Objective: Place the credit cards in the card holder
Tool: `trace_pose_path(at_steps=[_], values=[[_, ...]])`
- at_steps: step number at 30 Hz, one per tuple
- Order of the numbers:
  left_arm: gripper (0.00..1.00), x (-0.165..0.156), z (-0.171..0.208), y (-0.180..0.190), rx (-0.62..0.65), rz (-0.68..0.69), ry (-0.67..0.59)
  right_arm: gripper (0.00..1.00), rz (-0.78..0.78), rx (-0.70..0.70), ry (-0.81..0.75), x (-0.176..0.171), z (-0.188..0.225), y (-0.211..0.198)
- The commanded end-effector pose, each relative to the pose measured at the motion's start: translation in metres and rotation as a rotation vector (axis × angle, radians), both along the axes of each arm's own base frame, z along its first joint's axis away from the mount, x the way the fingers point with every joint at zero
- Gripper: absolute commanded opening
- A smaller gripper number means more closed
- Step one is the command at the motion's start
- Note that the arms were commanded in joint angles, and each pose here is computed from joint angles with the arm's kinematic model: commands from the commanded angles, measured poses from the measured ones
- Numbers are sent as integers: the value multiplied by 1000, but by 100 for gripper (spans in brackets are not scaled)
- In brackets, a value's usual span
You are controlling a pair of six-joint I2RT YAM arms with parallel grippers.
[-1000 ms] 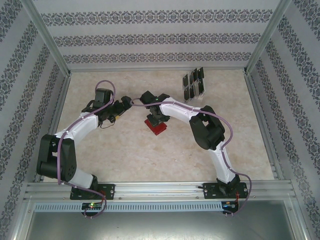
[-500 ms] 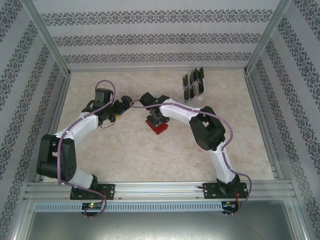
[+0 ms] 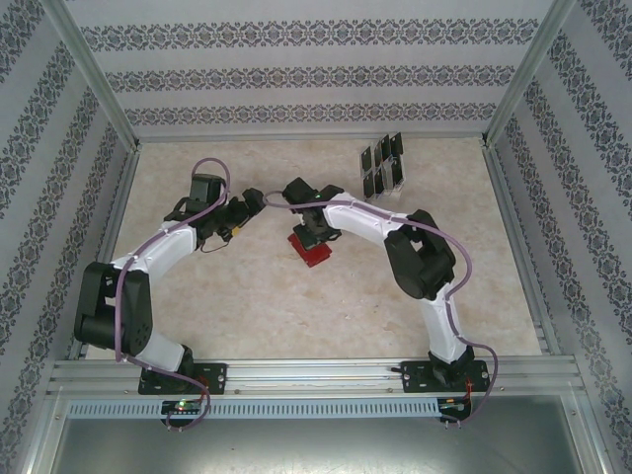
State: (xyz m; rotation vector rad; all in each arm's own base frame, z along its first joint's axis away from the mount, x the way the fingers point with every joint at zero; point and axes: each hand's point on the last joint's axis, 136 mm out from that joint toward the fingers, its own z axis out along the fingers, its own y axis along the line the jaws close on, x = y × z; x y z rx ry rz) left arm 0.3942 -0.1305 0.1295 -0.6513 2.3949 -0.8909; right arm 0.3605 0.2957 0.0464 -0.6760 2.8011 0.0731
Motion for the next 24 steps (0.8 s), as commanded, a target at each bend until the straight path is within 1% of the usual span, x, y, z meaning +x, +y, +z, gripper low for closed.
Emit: trace_pose_path(at_steps=[1,8,14,19,24], values=[[100,0,-3,-21,-56,-33,-6,0,-53,123,1,-1,30,4],[99,-2,-4,-48,-118,-73,-33,0,-94,198,7,-4,43,3],[90,-1,-7,-70,-169,-106,-42,0,-119,257,23,-6,49,6],[79,-1,-13,-86,-211,-130,-39,0,-123,286,18,-7,57,8],[75,-6,-21,-94,-221,-137,-27,0,-131,301,14,-7,61,7]])
